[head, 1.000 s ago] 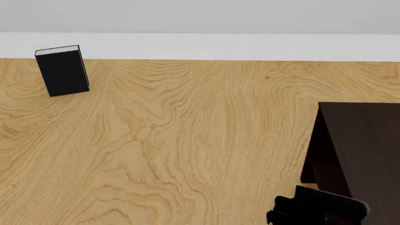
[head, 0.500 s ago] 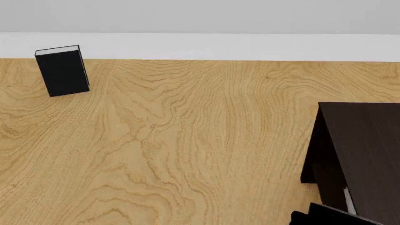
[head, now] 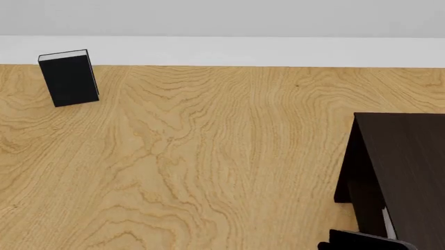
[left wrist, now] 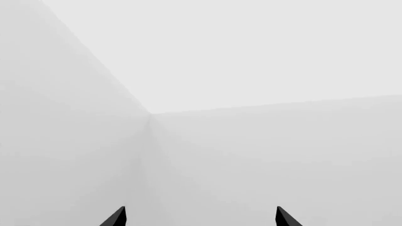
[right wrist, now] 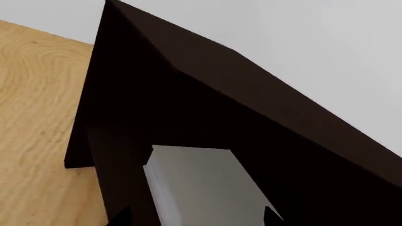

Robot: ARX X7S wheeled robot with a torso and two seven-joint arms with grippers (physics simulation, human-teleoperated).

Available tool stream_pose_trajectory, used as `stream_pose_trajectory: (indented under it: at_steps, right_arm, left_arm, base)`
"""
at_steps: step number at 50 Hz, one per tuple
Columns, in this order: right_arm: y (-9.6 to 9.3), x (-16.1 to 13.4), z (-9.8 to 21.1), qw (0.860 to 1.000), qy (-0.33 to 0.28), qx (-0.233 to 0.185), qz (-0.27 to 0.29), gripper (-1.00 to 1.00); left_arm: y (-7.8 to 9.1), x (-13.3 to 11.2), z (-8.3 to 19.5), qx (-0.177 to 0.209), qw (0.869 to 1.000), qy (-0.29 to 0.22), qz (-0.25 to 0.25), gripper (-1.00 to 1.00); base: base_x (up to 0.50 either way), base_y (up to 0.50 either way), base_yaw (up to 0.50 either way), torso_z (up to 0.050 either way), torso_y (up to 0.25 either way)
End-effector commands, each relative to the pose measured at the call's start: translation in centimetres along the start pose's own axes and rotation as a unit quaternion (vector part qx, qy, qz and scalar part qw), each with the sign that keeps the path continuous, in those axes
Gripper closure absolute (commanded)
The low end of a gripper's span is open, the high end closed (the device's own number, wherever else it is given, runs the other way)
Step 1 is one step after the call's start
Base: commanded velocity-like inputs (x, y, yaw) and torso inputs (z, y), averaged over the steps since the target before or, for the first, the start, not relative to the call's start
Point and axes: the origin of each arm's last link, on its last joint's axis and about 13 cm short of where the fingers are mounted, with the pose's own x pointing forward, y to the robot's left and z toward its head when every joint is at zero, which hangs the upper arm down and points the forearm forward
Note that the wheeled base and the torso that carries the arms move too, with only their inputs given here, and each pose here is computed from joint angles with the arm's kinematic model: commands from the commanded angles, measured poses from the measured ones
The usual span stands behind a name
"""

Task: Pick up the book on the right and place it on the cabinet shelf.

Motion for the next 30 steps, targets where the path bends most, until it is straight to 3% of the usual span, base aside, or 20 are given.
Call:
stream_pose_trajectory:
  at_steps: [1,14,30]
  right_arm:
    - [1.7,-3.3,5.5,0.976,-0.131,0.08,0.156,-1.0]
    - [2.1,-4.4,6.3,0.96,-0.152,0.102,0.213,-1.0]
    - [2.1,-6.3,7.7,0.92,-0.202,0.143,0.305,-1.0]
  left_arm:
    - [0.2,-0.1,0.1,0.001,1.0,-0.001,0.004,-1.0]
    - [0.2,-0.1,0.1,0.002,1.0,-0.001,0.004,-1.0]
    - [0.2,-0.1,0.1,0.003,1.0,-0.002,0.004,-1.0]
  base:
    - [0.0,0.01,0.02,0.0,0.0]
    - [0.0,0.01,0.02,0.001,0.002]
    - [0.0,0.01,0.02,0.001,0.003]
